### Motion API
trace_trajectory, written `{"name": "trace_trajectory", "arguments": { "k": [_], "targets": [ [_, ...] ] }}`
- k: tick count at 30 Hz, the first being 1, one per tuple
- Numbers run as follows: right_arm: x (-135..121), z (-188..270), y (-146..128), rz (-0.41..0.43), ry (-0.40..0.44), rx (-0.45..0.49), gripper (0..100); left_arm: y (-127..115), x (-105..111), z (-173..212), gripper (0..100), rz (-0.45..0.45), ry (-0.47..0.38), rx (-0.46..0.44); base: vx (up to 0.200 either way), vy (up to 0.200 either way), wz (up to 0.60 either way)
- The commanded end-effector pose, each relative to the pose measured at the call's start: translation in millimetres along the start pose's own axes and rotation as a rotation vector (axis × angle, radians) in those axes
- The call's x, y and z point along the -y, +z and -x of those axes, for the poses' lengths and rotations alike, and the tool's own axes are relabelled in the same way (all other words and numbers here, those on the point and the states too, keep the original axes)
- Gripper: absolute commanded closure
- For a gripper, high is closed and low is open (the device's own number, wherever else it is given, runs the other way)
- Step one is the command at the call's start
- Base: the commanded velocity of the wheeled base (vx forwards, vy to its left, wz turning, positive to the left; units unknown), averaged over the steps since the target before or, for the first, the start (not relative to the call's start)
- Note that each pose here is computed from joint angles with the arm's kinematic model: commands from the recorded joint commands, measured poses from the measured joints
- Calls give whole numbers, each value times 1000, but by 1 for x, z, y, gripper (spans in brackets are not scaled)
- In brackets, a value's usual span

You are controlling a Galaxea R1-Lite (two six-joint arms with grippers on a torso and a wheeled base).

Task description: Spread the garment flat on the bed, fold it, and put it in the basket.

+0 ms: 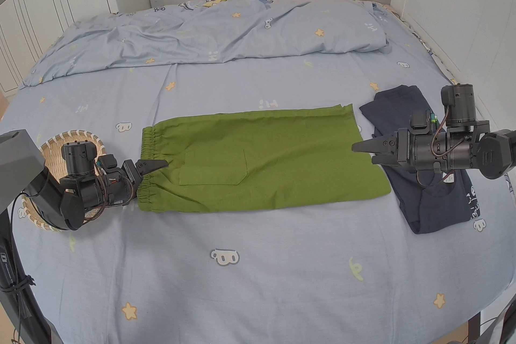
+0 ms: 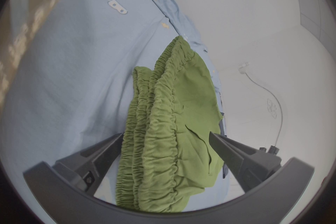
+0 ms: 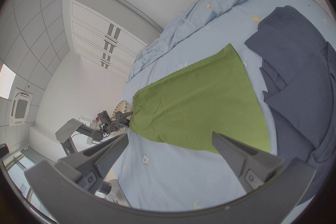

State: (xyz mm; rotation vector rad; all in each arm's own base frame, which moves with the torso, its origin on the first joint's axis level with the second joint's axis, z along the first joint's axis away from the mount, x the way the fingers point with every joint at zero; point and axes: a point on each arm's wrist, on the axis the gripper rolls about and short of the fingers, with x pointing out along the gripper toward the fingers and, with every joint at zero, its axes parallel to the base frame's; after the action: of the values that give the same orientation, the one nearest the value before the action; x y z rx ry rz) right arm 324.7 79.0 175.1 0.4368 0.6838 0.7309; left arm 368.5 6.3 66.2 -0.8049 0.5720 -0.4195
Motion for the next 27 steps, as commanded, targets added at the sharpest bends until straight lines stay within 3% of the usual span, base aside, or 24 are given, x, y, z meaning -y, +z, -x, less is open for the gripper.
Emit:
{"name": "trace_trajectory", "arguments": {
  "k": [1, 2, 6, 14, 21, 27],
  "targets": [
    [5, -4, 0, -16, -6, -7, 0, 4, -5, -2, 0, 44, -32, -24, 0, 0, 0],
    [7, -4, 0, -19, -8, -5, 0, 3, -5, -2, 100, 58, -50, -40, 0, 0, 0],
    [8, -3, 1, -21, -11, -2, 0, 4, -5, 0, 100, 87, -106, -89, 0, 0, 0],
    [14, -9, 2, -30, -16, -9, 0, 12, -1, 6, 100, 88, -110, -75, 0, 0, 0],
    [56, -28, 0, -99, -76, -40, 0, 37, 11, 36, 100, 94, -87, -18, 0, 0, 0],
    [74, -41, -6, -133, -97, -69, 0, 36, 9, 34, 100, 96, -82, -23, 0, 0, 0]
  ]
}}
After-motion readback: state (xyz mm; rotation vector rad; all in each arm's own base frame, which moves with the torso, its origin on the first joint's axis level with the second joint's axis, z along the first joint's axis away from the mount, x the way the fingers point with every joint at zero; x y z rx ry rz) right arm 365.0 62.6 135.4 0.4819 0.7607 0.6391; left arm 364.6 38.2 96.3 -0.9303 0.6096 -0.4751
